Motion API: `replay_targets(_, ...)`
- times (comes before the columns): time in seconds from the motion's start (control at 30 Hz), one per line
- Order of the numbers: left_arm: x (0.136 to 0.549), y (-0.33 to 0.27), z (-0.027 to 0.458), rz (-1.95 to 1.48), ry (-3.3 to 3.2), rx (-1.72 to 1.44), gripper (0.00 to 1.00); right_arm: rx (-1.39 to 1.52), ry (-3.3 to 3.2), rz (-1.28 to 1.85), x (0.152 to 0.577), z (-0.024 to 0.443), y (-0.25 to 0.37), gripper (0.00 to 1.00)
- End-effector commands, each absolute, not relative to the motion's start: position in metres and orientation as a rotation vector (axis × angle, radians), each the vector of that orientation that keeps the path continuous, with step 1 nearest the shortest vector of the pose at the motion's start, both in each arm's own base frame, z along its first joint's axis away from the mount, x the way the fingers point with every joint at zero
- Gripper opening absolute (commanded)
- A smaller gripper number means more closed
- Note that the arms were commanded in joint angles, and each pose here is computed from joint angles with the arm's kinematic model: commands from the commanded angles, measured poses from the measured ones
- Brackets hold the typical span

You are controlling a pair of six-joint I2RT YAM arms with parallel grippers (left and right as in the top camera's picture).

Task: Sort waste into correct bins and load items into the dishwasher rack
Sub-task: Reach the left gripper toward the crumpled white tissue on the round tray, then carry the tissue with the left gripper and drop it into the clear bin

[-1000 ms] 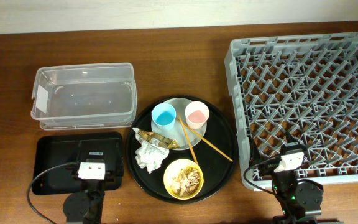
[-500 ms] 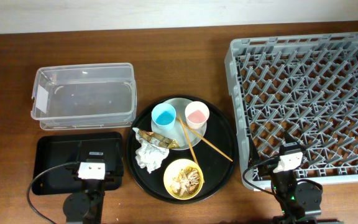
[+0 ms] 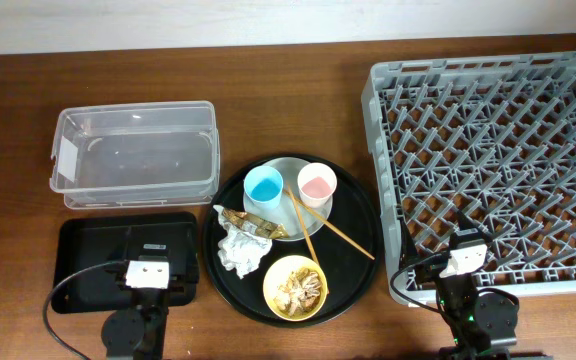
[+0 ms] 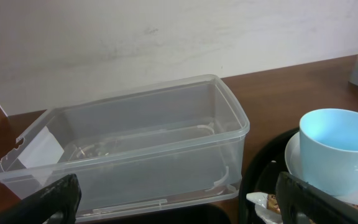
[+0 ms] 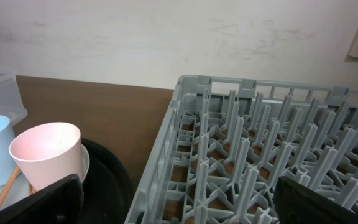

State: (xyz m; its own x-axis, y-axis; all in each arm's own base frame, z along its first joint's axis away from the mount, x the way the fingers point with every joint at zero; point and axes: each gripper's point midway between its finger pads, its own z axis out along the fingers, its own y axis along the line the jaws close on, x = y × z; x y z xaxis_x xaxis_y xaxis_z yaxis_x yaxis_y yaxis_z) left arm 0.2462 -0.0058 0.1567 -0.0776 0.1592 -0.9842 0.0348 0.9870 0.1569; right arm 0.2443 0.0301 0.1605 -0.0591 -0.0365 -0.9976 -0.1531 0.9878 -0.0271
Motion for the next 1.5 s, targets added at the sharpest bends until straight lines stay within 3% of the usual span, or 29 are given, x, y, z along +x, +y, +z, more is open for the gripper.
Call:
replay_targets(0.0, 0.246, -0.006, 0.156, 0.115, 1.646, 0.163, 0.99, -0.148, 1.643, 0.105, 0.244, 0.156, 0.032, 0.99)
replay_targets(0.23, 0.246, -0.019, 0.164, 0.054, 1.608, 0.218, 0.99, -0.147, 1.643, 0.105, 0.244, 0.156, 0.032, 0.99)
replay_targets(0.4, 0.224, -0.026, 0.247, -0.081, 1.572, 0.141, 0.99, -0.148, 1.643, 0.105, 0.244, 0.156, 0.032, 0.99)
replay_targets(0.5, 0.232, -0.043, 0.281, -0.178, 1.711, 0.216, 0.99, -0.148, 1.643, 0.105, 0.244, 0.156, 0.032, 0.99)
replay_targets(0.67, 0.262, -0.069, 0.265, -0.437, 2.411, 0.24, 0.99, -0.148, 1.643, 0.105, 0.244, 0.156, 0.032, 0.99)
replay_targets(0.7, 0.267, -0.076, 0.253, -0.509, 2.483, 0.246, 0.9, -0.147, 1.643, 0.105, 0.244, 0.156, 0.032, 0.99)
replay_targets(0.73, 0.266, -0.079, 0.236, -0.555, 2.567, 0.234, 0.44, -0.148, 1.643, 0.105, 0.244, 0.156, 0.032, 0.99)
replay_targets(0.77, 0.262, -0.08, 0.218, -0.573, 2.665, 0.21, 0.34, -0.148, 1.643, 0.105, 0.244, 0.156, 0.032, 0.99)
replay_targets(0.83, 0.251, -0.075, 0.179, -0.477, 2.885, 0.092, 0.29, -0.148, 1.643, 0.105, 0.244, 0.156, 0.032, 0.99)
replay_targets(0.9, 0.243, -0.086, 0.151, -0.327, 2.967, 0.093, 0.35, -0.148, 1.643, 0.105, 0.244, 0.156, 0.032, 0.99)
replay_targets(1.0, 0.231, -0.103, 0.113, -0.126, 2.977, 0.114, 0.66, -0.148, 1.643, 0.105, 0.244, 0.156, 0.032, 0.99)
replay_targets(1.07, 0.234, -0.105, 0.089, -0.111, 2.947, 0.097, 0.7, -0.148, 1.643, 0.105, 0.244, 0.156, 0.032, 0.99)
replay_targets(1.37, 0.258, -0.116, 0.018, -0.188, 2.791, 0.114, 0.75, -0.148, 1.643, 0.105, 0.244, 0.156, 0.032, 0.99)
replay_targets(1.47, 0.255, -0.115, 0.001, -0.163, 2.842, 0.116, 0.64, -0.148, 1.643, 0.105, 0.244, 0.156, 0.032, 0.99)
